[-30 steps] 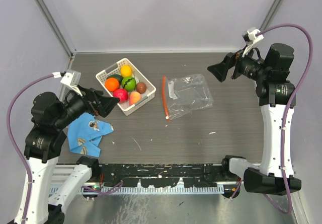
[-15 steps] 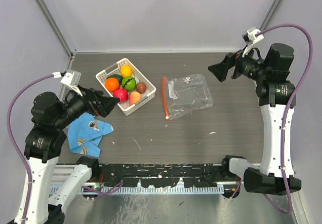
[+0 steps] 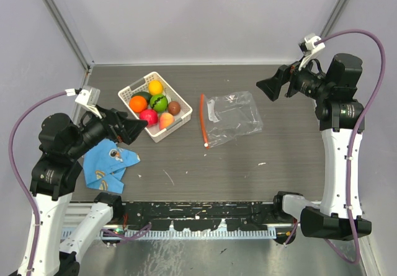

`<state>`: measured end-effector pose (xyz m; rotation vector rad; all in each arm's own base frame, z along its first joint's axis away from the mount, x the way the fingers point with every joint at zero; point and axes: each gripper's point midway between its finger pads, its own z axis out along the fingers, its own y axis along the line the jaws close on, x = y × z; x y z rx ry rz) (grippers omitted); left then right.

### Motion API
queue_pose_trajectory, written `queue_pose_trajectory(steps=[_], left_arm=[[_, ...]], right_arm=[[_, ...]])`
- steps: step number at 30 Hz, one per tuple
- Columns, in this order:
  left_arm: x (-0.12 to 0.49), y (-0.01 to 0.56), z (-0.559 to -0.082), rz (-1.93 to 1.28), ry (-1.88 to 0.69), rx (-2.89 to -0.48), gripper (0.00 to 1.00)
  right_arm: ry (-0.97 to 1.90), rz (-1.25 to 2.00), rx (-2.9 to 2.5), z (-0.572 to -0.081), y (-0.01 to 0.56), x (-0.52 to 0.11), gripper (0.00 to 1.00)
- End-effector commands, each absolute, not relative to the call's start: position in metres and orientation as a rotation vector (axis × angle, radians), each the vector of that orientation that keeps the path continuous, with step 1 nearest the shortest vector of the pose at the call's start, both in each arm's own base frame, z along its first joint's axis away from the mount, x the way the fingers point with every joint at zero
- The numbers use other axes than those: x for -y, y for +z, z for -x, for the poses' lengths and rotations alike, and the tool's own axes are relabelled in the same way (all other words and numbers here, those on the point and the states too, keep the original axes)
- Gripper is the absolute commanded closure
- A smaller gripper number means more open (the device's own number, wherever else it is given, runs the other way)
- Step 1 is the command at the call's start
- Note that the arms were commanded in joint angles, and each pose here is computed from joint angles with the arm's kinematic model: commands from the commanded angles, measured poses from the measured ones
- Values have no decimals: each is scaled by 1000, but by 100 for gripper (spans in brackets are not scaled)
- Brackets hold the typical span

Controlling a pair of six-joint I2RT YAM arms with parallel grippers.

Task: Open the zip-top bag and remove the fake food
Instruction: Reset both arms

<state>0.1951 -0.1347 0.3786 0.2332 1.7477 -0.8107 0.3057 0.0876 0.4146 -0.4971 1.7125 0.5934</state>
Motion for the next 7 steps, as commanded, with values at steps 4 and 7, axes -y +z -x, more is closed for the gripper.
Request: queue_pose_trajectory(steps=[4,7], left_arm=[[134,390,-198,-254,-798,-1690,2],[135,390,-198,-255,-800,-1689,2]], right_arm=[[550,527,-1653,-300,429,-87,0],[545,533,-1653,-300,427,-86,0]])
